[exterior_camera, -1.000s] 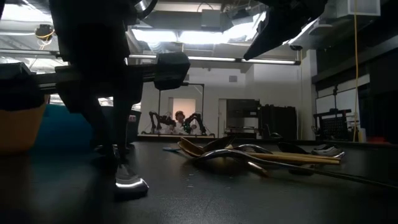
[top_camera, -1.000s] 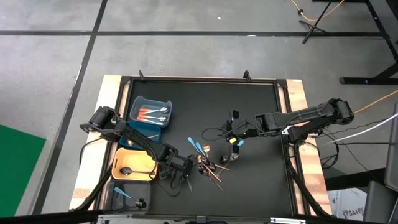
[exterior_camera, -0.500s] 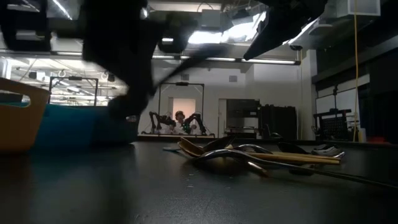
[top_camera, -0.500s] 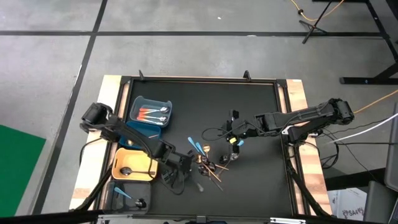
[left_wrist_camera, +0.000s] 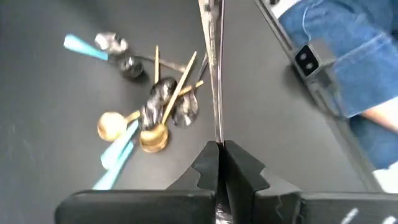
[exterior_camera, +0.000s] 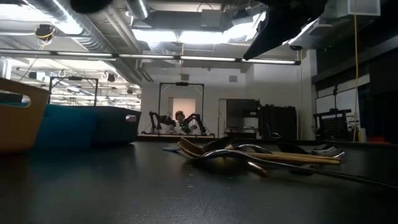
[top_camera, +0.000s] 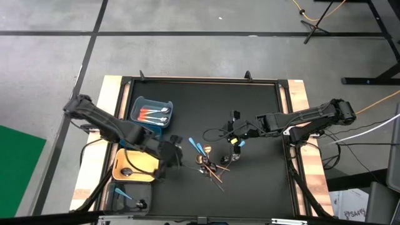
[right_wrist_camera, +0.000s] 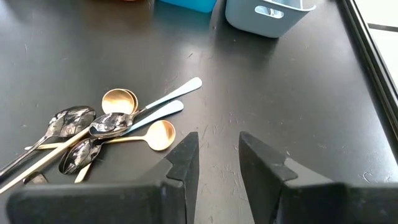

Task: Sort silverware by color (type)
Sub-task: Put the black spoon into the orange bin

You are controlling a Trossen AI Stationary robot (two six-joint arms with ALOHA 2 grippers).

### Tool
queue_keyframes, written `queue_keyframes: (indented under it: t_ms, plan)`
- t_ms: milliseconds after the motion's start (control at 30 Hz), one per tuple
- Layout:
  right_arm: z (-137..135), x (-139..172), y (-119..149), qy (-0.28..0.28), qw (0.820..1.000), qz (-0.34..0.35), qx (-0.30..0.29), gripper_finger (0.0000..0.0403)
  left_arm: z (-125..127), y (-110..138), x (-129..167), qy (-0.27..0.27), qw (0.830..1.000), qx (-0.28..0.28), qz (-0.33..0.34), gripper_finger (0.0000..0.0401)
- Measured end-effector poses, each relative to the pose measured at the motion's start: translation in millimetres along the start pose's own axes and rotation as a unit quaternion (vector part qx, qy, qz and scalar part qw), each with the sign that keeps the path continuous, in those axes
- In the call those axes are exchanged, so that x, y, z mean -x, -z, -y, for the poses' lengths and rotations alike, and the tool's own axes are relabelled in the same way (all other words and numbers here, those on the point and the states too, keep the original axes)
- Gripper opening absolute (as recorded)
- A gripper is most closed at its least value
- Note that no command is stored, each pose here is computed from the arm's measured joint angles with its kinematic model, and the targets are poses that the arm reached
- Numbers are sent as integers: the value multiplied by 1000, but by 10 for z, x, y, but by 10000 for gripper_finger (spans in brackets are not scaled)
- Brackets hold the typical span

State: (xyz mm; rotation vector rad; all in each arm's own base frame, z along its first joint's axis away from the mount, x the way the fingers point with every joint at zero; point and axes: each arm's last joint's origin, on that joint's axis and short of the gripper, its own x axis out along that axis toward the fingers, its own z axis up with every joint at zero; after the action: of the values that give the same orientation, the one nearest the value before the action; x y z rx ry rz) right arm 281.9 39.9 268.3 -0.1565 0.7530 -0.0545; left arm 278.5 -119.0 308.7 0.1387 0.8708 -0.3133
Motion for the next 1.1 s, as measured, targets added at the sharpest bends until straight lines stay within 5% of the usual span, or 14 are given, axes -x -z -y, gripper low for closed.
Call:
queue_keyframes:
  t_ms: [233, 500, 833, 1100]
  plan:
    - [0, 0, 0, 0, 1000, 0, 0, 103, 111, 278, 402, -47, 987, 134, -74, 7]
    - [0, 0, 0, 0, 1000, 0, 0, 103, 344, 650, 582, -115, 950, 187, -222, 7]
    - [0, 0, 0, 0, 1000, 0, 0, 103, 604, 956, 479, -163, 923, 246, -247, 7]
    - [0, 0, 0, 0, 1000, 0, 0, 103, 775, 1192, 366, -151, 908, 276, -277, 7]
